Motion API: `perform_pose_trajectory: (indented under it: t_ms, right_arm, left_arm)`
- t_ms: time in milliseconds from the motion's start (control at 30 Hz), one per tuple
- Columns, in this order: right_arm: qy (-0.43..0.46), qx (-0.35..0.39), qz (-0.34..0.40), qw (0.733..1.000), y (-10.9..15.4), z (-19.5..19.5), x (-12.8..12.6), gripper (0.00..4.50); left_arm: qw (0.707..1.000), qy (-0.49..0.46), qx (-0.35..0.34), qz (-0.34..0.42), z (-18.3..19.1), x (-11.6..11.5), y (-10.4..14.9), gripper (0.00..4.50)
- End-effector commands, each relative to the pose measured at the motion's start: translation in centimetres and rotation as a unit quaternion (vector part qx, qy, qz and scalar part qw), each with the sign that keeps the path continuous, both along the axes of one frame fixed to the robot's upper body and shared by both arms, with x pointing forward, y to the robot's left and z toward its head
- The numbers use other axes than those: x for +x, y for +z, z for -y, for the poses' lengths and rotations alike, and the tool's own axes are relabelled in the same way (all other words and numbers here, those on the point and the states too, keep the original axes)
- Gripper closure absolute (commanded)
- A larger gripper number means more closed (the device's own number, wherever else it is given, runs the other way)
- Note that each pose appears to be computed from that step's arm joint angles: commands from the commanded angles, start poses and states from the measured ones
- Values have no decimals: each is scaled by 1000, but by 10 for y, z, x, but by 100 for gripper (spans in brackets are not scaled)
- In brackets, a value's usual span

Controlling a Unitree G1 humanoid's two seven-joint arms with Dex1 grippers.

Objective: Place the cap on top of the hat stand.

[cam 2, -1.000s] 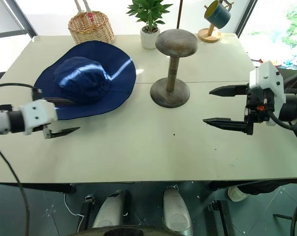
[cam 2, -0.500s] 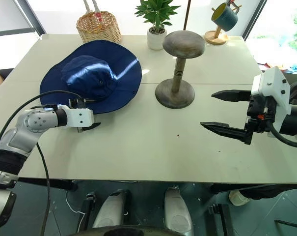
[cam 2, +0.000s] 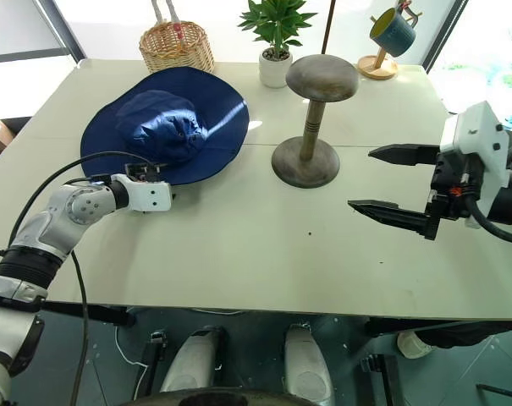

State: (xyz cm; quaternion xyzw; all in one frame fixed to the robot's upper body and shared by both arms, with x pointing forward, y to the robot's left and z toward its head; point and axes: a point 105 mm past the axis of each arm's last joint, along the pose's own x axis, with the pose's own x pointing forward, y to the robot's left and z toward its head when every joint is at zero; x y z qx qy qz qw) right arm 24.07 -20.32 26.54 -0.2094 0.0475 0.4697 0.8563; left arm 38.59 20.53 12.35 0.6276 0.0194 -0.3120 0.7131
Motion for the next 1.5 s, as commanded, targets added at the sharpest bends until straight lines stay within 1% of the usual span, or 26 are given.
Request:
perform_pose_trajectory:
  t_ms: [33,167,300,367,467,533,633,733,833,967,1067,1200,1300,1367,1400,1433,1500]
  right_arm:
    - [4,-3,27,1000,10,-2,-1,0]
    - [-1,7,20,1000,12,1,0,0]
    - [-5,7,26,1000,16,4,0,0]
    - [-14,0,39,999,19,7,3,0]
    - [-19,-4,46,999,22,11,2,0]
    - [-26,-9,53,998,24,15,3,0]
    - [-40,-12,64,997,29,23,4,0]
    - [-50,-11,75,996,34,28,3,0]
    - [-56,-11,80,995,35,31,3,0]
    - [-60,-10,83,995,33,31,2,0]
    - [-69,-9,90,994,34,34,2,0]
    - [-81,-6,95,992,37,40,3,0]
    - [-92,-3,101,991,38,44,4,0]
    - [-98,2,103,990,40,46,4,0]
    - [-100,3,104,990,40,47,4,0]
    - [-102,4,104,989,40,48,4,0]
    - [-108,6,105,989,41,50,3,0]
  left_arm:
    - [1000,17,-5,8,-7,5,10,242]
    - [1000,25,-13,9,-12,8,18,443]
    - [998,43,-55,7,-13,14,34,443]
    - [996,52,-77,12,-13,18,48,443]
    - [988,61,-137,18,-6,26,83,443]
    - [980,62,-190,14,1,29,107,443]
    - [959,51,-279,0,16,31,147,443]
    - [939,29,-343,1,34,31,191,443]
    - [923,-6,-384,7,57,27,229,443]
    - [909,-68,-411,20,89,16,271,443]
    - [901,-118,-417,22,114,3,294,443]
    - [897,-161,-409,45,137,-6,315,443]
    - [893,-197,-400,61,153,-13,325,443]
    - [897,-235,-366,82,167,-22,325,443]
    - [903,-254,-331,105,174,-26,322,443]
    - [908,-270,-294,126,181,-29,316,443]
    - [917,-302,-184,184,193,-34,296,443]
